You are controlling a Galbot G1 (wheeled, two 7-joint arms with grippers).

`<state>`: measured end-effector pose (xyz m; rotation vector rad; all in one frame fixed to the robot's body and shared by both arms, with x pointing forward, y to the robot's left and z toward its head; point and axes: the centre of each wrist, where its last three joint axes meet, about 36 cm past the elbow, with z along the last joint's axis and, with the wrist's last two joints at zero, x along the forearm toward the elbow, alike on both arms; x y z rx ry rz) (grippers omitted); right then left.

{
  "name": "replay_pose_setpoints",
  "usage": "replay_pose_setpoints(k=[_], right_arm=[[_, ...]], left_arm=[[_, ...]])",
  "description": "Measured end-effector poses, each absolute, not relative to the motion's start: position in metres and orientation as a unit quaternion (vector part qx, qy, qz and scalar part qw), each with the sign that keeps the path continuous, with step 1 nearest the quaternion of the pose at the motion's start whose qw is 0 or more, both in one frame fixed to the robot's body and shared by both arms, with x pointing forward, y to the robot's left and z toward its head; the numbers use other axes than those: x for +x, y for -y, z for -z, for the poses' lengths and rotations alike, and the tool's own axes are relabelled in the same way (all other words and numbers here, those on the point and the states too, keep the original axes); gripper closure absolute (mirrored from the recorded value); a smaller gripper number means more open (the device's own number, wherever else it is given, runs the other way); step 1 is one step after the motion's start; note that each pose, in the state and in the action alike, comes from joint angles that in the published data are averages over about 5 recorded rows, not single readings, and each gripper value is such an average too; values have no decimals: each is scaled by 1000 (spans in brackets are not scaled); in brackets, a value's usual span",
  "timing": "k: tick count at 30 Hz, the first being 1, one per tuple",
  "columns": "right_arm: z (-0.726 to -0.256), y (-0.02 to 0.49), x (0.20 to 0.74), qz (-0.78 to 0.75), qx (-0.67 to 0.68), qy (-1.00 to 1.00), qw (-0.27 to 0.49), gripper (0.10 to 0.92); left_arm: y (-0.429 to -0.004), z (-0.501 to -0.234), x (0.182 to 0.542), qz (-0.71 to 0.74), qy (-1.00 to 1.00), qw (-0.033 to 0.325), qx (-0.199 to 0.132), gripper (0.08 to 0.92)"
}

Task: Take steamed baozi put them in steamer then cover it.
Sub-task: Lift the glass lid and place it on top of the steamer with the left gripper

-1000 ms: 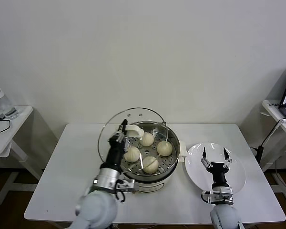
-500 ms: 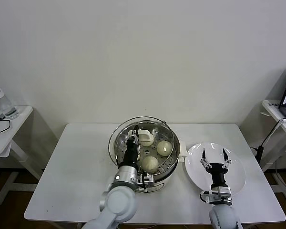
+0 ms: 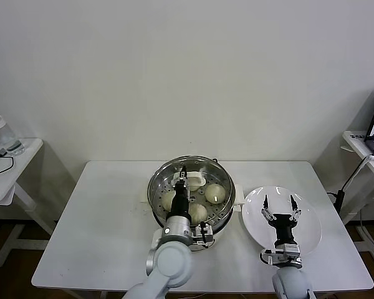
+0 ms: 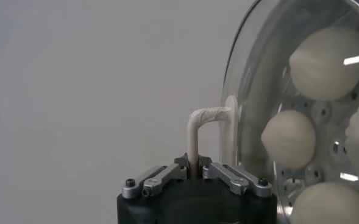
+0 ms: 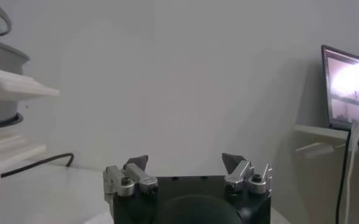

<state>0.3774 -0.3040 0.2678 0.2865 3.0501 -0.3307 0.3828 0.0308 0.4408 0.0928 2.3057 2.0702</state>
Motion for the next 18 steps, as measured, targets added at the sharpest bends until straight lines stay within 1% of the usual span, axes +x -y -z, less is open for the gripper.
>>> replay_pose_setpoints(k=[8,18], right_arm=[[-268,305,379,110,94,-989,31,200],[-266,304,379,111,93,-989,32,200]], left_arm=[[-24,-439,383,-674,-738,21,28,811],[-16,-433,380,-687,-725,32,34,811]])
